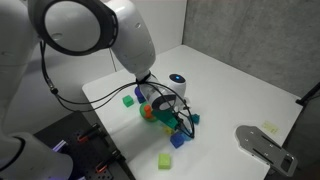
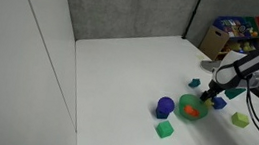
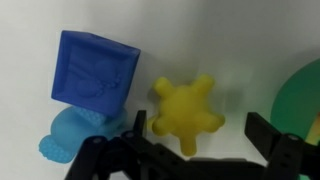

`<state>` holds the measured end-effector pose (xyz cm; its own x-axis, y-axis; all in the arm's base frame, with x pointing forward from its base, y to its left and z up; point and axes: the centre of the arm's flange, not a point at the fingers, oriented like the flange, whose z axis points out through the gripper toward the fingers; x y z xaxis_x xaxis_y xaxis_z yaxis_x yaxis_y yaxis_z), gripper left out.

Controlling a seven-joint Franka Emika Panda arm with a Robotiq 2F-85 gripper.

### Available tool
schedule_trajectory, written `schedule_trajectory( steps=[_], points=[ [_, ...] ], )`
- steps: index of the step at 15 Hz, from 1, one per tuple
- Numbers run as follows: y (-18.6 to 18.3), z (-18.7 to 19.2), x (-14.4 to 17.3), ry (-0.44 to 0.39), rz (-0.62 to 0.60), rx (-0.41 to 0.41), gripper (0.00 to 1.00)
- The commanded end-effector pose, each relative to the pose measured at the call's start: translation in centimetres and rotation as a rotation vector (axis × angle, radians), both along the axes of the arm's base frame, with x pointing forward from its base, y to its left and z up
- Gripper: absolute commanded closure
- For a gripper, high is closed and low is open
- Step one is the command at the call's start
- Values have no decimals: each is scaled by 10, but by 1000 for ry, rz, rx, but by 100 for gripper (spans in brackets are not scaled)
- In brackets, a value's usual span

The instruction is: Put the orange toy in the green bowl

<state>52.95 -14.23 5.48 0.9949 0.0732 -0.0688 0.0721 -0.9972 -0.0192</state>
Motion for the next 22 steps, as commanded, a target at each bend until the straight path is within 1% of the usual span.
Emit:
schedule_trajectory(
  steps=[1, 2, 3, 5, 7, 12, 18, 22],
  points=[
    [-1, -1, 2, -5, 13, -13, 27],
    [-2, 0, 3, -4, 12, -14, 34],
    [-5, 4, 4, -6, 5, -15, 44],
    [-9, 12, 8, -9, -12, -26, 60],
    [-13, 24, 14, -20, -26, -31, 73],
    [-6, 65, 29, -73, -24, -22, 84],
    [32, 128, 39, -144, 31, 10, 86],
    [64, 157, 33, -148, 72, 46, 88]
  ],
)
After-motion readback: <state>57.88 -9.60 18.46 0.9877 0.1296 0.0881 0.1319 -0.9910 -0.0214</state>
